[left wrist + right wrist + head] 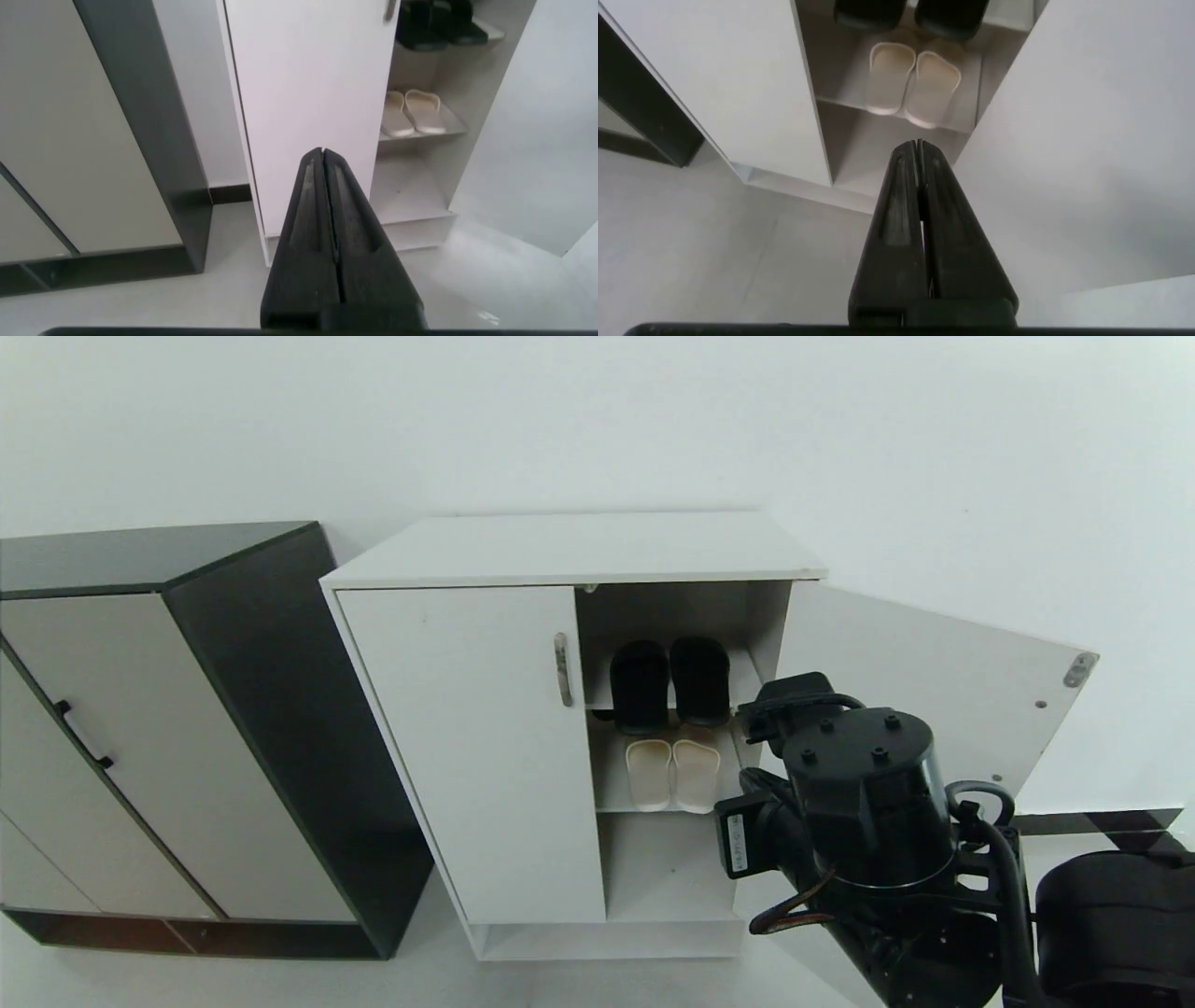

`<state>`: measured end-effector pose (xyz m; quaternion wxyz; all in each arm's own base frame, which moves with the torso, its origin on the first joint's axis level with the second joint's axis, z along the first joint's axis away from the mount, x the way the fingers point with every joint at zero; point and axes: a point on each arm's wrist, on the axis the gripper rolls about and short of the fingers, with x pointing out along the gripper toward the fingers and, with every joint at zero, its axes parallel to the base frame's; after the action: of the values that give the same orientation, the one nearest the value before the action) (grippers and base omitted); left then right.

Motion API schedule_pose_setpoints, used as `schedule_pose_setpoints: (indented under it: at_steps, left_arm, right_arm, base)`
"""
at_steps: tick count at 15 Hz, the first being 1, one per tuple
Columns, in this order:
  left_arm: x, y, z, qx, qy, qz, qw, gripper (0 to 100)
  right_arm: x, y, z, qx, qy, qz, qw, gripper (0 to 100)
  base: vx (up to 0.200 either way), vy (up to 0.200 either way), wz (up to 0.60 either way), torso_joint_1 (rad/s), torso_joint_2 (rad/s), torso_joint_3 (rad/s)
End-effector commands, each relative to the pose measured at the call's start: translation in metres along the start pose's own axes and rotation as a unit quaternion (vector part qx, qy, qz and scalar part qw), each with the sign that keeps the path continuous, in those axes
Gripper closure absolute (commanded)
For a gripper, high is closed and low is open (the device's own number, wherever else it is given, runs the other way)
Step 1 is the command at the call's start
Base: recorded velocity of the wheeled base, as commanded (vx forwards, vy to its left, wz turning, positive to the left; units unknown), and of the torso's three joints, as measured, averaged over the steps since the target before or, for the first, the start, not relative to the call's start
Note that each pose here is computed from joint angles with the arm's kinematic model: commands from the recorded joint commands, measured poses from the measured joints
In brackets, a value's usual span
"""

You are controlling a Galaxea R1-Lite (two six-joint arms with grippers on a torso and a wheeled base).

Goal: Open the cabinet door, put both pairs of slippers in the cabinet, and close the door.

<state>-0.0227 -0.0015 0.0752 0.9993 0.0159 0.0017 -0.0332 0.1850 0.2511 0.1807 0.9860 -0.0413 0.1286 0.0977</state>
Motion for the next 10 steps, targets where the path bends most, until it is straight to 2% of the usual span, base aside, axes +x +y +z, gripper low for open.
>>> schedule_pose_setpoints:
  at_steps: [1, 10]
  left_arm:
    - [0.0000, 0.0000, 0.0000, 0.000, 0.000, 0.000, 1.0000, 100]
    - [0.0000, 0.0000, 0.0000, -0.001, 0.000, 0.000, 1.0000, 100]
  right_arm:
    - [0.0000, -0.0003, 0.0003, 0.001, 0.000, 0.000, 1.000, 100]
    - [0.0012, 0.0002, -0.0030, -0.004, 0.004, -0.001, 1.000, 100]
  base:
    - [0.000, 0.000, 0.00, 0.144, -0.48, -0.330]
    - [0.000, 0.000, 0.00, 0.185, -0.49, -0.310]
